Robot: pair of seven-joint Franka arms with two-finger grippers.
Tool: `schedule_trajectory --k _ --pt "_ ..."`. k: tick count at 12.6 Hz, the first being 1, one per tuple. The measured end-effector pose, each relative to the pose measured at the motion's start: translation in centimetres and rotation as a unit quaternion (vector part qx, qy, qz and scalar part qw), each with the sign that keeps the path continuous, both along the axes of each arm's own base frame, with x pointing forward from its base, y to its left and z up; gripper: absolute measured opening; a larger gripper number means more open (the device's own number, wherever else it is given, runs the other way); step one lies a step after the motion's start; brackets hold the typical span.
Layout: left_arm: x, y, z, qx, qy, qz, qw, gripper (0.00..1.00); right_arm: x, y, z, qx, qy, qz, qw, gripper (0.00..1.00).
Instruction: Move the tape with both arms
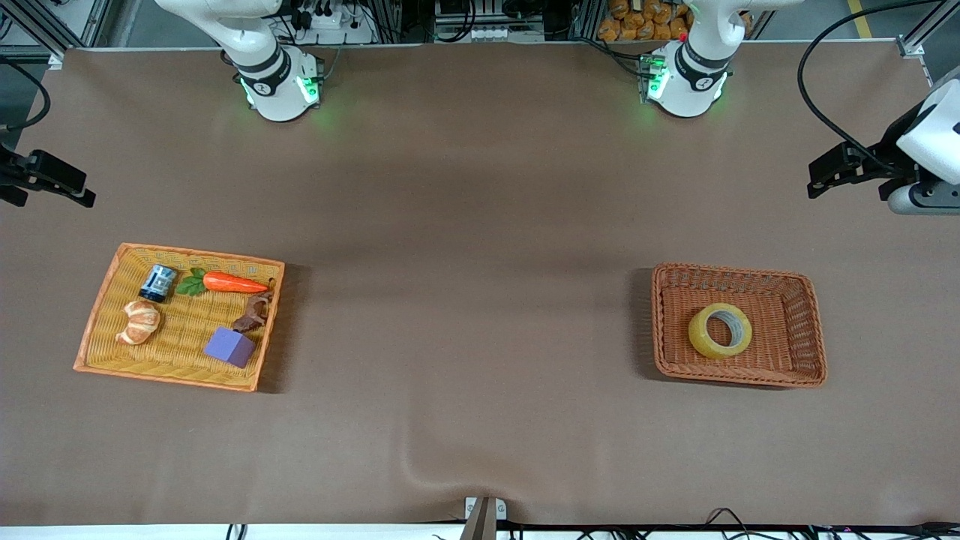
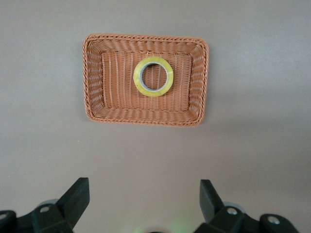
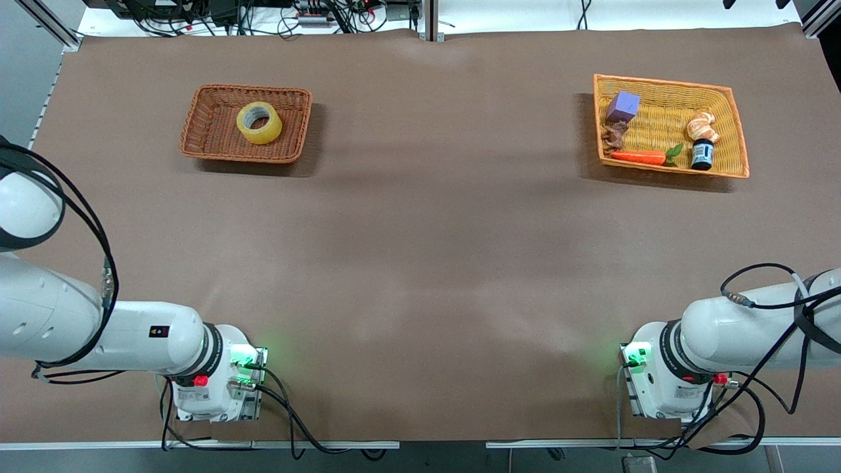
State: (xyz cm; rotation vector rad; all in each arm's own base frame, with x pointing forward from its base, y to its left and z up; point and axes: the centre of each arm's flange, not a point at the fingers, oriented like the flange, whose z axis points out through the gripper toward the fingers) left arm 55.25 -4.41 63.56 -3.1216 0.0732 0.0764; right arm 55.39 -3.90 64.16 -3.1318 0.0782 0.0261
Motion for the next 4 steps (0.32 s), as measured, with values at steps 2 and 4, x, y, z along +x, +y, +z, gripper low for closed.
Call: schedule_trajectory --k 2,4 --pt "-0.23 -0.13 0.08 0.000 0.005 -0.001 1.000 1.00 -0.01 0.09 -0.01 0.000 0.001 -0.007 1.000 1.00" --pt "-0.46 -0.22 0.31 0.001 0.008 -0.002 1.000 1.00 -0.02 0.11 -0.03 0.000 0.001 -0.007 1.000 1.00"
